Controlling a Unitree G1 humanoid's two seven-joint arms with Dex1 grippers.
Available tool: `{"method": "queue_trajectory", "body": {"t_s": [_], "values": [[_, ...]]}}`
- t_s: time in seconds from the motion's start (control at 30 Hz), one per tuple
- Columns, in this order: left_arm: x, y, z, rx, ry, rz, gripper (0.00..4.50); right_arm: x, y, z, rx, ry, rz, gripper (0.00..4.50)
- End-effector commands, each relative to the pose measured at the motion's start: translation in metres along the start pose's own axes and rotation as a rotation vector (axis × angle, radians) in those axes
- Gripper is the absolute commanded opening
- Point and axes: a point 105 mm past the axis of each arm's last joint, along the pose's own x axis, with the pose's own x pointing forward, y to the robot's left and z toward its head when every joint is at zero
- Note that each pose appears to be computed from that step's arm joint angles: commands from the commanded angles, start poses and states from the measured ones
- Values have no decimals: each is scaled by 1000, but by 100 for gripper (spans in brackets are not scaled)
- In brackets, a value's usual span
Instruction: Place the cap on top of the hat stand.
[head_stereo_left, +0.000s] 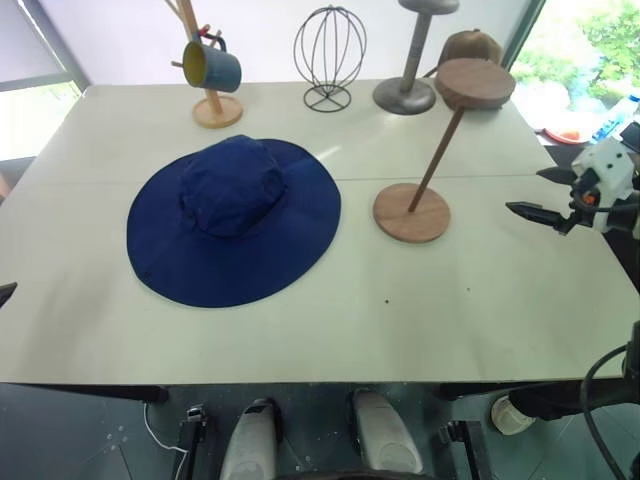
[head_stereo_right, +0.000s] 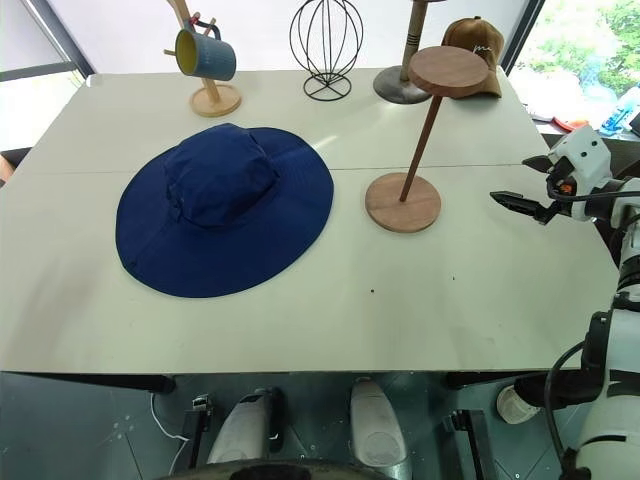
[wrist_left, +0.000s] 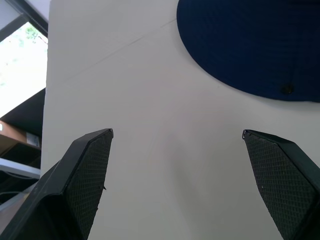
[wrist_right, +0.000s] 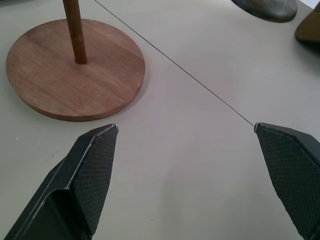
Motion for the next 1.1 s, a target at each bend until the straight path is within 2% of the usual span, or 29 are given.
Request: {"method": "queue_trajectory", "body": {"t_s": [0.03, 0.4, 0.6, 0.7, 0.83, 0.97, 1.1], "values": [[-1, 0, 14, 29, -31, -28, 434, -10, -9, 14, -36, -37, -30, 450], [6, -1, 21, 19, -40, -41, 434, -10, -7, 13, -34, -40, -17, 450], [18, -15, 34, 13, -74, -127, 434, -10, -3, 17, -37, -30, 27, 450], [33, -36, 46, 76, -91, -236, 434, -3, 5, 26, -122, -14, 89, 450], [43, -77, 63, 211, -98, -435, 434, -3, 28, 52, -194, -55, 271, 450], [51, -108, 75, 292, -119, -570, 434, -10, 57, 67, -190, -82, 417, 450], [59, -132, 68, 486, -89, -686, 434, -16, 88, 75, -179, -88, 498, 450]]}}
